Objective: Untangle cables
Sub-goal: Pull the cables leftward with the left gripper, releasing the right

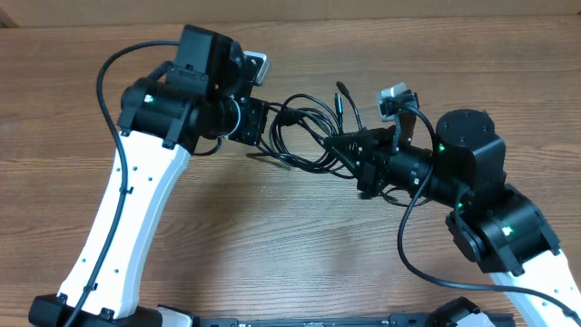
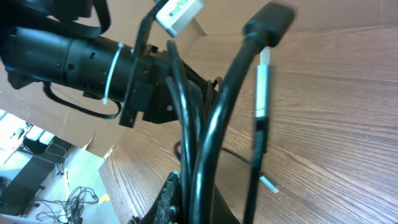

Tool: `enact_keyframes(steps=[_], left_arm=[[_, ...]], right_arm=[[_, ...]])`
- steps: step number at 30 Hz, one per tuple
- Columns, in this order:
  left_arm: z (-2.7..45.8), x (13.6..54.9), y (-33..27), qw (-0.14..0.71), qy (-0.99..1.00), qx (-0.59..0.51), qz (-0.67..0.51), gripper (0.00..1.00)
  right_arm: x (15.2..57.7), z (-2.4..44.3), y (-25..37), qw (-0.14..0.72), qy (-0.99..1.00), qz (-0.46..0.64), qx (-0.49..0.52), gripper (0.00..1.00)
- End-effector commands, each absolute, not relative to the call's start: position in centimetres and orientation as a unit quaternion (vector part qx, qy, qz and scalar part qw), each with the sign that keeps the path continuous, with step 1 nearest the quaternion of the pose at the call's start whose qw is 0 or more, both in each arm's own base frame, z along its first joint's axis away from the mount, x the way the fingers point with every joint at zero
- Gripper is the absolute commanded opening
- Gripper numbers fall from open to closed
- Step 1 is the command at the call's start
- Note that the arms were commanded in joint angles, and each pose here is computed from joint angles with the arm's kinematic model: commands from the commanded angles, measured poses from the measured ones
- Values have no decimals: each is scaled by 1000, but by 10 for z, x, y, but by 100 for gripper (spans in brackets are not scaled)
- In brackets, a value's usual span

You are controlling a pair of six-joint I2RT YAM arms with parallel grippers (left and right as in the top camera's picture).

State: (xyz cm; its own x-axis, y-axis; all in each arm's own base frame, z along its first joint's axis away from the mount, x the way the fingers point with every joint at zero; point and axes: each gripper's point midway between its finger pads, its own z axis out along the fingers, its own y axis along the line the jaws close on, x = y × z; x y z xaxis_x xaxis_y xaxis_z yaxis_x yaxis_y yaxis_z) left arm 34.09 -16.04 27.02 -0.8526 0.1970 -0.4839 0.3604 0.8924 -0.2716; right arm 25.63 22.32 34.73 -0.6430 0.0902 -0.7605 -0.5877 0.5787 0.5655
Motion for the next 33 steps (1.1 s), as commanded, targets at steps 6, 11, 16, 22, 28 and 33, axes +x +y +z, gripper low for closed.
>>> enact_keyframes(steps=[6, 11, 16, 22, 28, 33], left_arm=[[265, 359, -60, 249, 968, -38, 7, 4], [267, 338, 2, 223, 966, -118, 50, 4], [273, 321, 37, 215, 963, -157, 47, 4], [285, 327, 4, 243, 963, -115, -12, 4], [299, 340, -55, 263, 952, -57, -146, 4], [311, 342, -79, 267, 937, -37, -221, 4]], right_arm=[[220, 399, 210, 444, 750, 455, -181, 4], [224, 391, 205, 443, 763, 440, -167, 4], [229, 389, 201, 450, 770, 426, -155, 4], [249, 373, 198, 444, 792, 399, -128, 85], [263, 343, 211, 395, 818, 398, -127, 100], [277, 326, 217, 382, 829, 385, -135, 100]])
